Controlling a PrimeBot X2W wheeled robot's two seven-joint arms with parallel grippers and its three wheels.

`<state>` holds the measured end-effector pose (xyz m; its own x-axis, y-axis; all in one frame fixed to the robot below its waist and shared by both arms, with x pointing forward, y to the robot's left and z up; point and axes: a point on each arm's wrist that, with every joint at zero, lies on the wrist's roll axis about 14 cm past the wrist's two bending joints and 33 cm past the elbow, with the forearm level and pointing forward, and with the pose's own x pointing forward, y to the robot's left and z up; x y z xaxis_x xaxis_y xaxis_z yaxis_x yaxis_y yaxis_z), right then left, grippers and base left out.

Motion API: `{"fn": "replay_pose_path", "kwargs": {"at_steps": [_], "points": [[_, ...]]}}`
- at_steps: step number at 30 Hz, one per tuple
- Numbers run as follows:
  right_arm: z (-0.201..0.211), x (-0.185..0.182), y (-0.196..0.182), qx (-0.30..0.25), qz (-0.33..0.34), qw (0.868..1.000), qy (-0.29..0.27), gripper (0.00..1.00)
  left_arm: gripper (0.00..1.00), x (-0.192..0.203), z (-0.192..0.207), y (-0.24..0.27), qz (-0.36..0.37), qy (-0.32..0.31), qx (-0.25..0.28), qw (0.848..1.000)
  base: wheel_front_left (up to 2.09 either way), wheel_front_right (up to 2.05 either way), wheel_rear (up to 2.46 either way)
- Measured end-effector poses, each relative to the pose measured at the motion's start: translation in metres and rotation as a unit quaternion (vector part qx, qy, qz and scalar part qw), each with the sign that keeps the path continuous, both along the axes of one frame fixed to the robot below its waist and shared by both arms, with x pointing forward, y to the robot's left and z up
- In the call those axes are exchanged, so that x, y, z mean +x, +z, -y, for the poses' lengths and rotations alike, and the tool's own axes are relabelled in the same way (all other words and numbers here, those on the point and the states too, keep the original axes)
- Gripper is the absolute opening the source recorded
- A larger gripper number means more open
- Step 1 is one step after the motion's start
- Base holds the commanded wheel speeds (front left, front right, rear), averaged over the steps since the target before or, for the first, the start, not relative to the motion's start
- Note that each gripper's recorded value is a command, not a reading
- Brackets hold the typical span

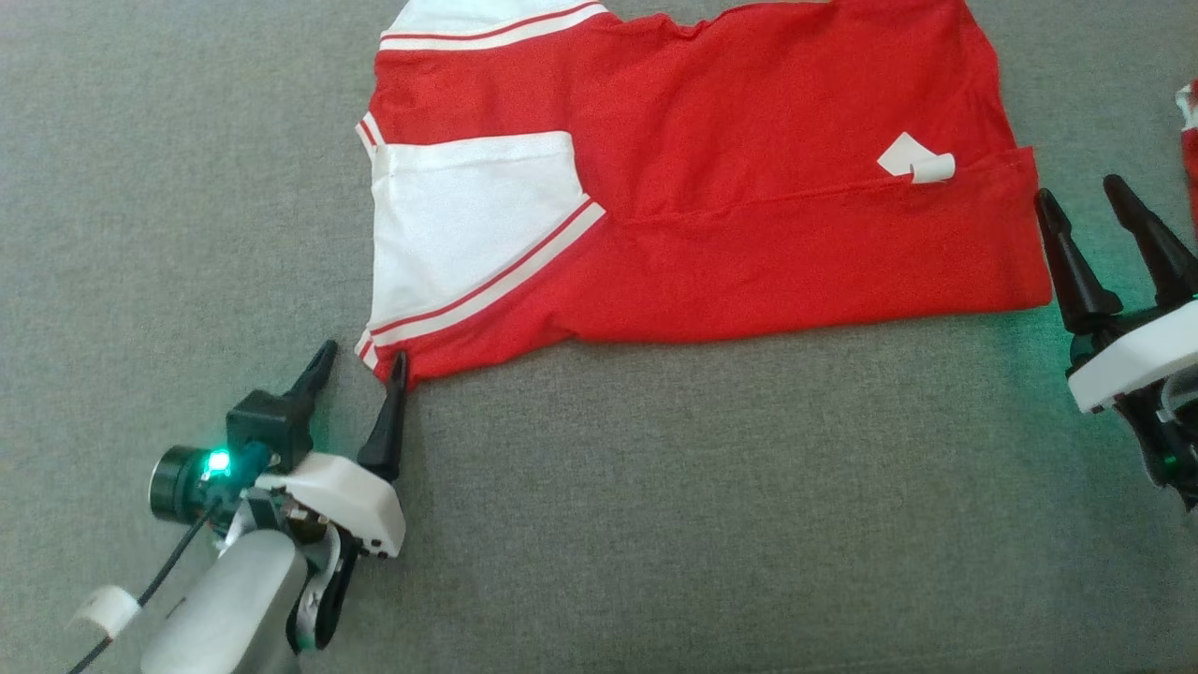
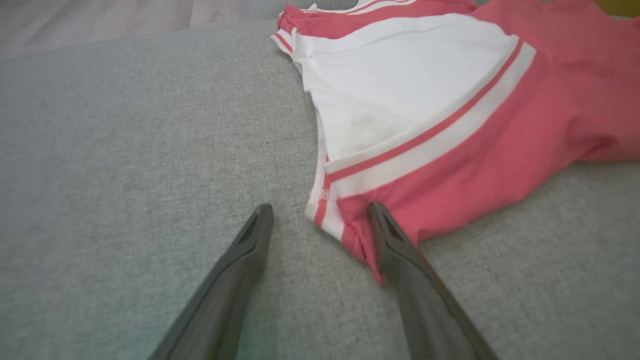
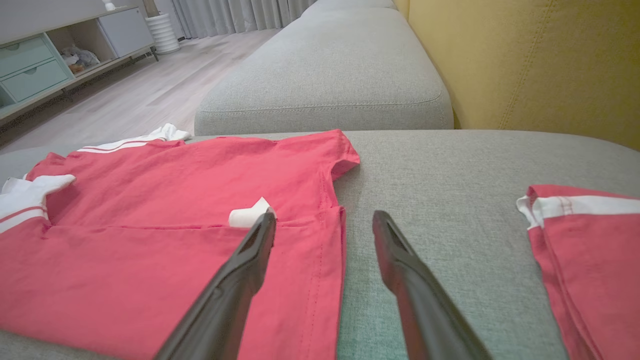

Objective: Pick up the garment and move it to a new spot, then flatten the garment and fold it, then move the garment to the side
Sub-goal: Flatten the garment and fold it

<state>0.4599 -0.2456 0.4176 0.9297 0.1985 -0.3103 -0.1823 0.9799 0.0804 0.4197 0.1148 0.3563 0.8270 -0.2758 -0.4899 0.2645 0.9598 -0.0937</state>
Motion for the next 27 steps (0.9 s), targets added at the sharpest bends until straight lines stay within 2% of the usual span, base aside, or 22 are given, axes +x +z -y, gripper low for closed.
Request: {"fn": "replay_pose_path", "kwargs": {"at_steps": [2,3,4,5,7,11,16,20,23,24,25,26,27], "points": [[0.001,-0.001,0.0,-0.001,0.0,1.0,-0.001,1.0,1.0,0.001,0.005,0.001,-0.004,-0.011,-0.005,1.0,0.0,0.0,0.0],[0.002,-0.001,0.001,-0.001,0.0,1.0,-0.002,1.0,0.9,0.0,0.009,0.001,-0.008,-0.023,-0.01,1.0,0.0,0.0,0.0],[0.002,-0.002,0.002,-0.001,0.002,1.0,-0.003,1.0,0.34,-0.002,0.013,0.001,-0.012,-0.036,-0.013,0.999,0.0,0.0,0.0],[0.003,-0.002,0.002,-0.001,0.002,1.0,-0.004,1.0,0.0,-0.004,0.016,0.002,-0.017,-0.049,-0.016,0.999,0.0,0.0,0.0],[0.004,-0.003,0.001,0.0,0.0,1.0,-0.008,1.0,0.0,-0.01,0.025,0.003,-0.026,-0.072,-0.023,0.997,0.0,0.0,0.0],[0.0,-0.006,-0.007,0.022,-0.018,0.999,-0.022,1.0,0.0,-0.013,0.022,0.011,-0.017,-0.074,-0.026,0.997,0.0,0.0,0.0],[-0.011,-0.014,-0.032,0.047,-0.077,0.995,-0.035,1.0,0.0,-0.014,0.013,0.021,-0.003,-0.071,-0.02,0.997,0.0,0.0,0.0],[-0.003,-0.027,-0.057,0.036,-0.138,0.988,-0.051,1.0,0.0,-0.014,0.007,0.027,0.005,-0.073,-0.015,0.997,0.0,0.0,0.0],[-0.005,-0.029,-0.062,0.033,-0.16,0.985,-0.048,1.0,0.0,-0.013,0.005,0.03,0.01,-0.074,-0.014,0.997,0.0,0.0,0.0],[-0.007,-0.029,-0.062,0.033,-0.166,0.984,-0.046,0.89,0.0,-0.013,0.005,0.031,0.011,-0.074,-0.014,0.997,0.0,0.0,0.0],[-0.009,-0.03,-0.062,0.035,-0.172,0.984,-0.042,0.2,0.0,-0.013,0.004,0.032,0.013,-0.075,-0.013,0.997,0.0,0.0,0.0],[-0.012,-0.03,-0.061,0.038,-0.177,0.983,-0.038,0.0,0.0,-0.013,0.004,0.033,0.014,-0.076,-0.012,0.997,0.0,0.0,0.0],[-0.015,-0.031,-0.06,0.041,-0.181,0.982,-0.032,0.0,0.0,-0.013,0.004,0.034,0.016,-0.077,-0.012,0.997,0.0,0.0,0.0]]}}
